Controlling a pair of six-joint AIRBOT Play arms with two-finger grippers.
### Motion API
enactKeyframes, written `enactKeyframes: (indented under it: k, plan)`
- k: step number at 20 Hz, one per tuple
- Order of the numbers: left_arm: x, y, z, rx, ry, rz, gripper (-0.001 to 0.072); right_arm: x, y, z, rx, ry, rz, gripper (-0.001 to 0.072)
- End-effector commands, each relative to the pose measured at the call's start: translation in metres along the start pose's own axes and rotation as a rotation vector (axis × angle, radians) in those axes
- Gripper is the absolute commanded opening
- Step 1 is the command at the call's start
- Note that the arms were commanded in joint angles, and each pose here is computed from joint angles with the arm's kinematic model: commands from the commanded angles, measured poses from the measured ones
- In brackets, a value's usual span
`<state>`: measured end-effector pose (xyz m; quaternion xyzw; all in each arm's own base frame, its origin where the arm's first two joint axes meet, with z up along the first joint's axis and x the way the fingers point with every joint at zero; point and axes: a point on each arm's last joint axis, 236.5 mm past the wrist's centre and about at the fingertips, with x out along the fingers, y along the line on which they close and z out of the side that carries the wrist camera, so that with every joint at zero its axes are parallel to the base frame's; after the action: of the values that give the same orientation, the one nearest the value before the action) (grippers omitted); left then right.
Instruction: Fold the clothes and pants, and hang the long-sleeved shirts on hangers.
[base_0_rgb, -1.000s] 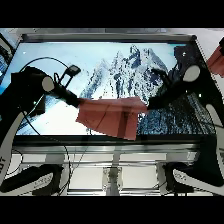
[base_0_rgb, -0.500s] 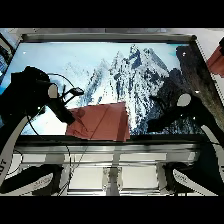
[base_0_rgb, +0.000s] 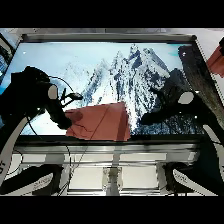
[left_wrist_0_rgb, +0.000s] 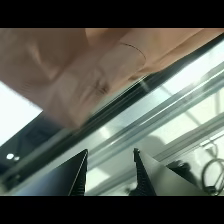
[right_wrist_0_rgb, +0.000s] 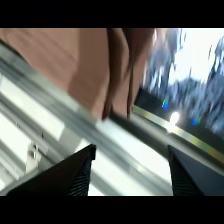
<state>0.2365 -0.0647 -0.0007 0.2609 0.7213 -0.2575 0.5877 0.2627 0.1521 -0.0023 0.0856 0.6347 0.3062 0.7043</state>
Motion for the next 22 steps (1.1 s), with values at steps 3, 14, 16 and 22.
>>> enactKeyframes:
  k: [3, 14, 16, 22]
  plan:
    - [-0.03, 0.042, -0.039, -0.303, -0.032, 0.183, 0.0336, -0.01, -0.015, 0.061, -0.055, -0.204, -0.07, 0.0554]
    - [-0.089, 0.087, -0.058, -0.616, -0.403, 0.298, 0.0336, 0.077, -0.019, 0.085, 0.035, -0.073, 0.196, 0.0689]
    - [-0.089, 0.087, -0.058, -0.618, -0.403, 0.297, 0.0336, 0.083, -0.008, 0.083, -0.004, -0.041, 0.215, 0.069]
    - [-0.089, 0.087, -0.058, -0.636, -0.407, 0.294, 0.0336, 0.106, 0.019, 0.067, -0.124, 0.028, 0.184, 0.069]
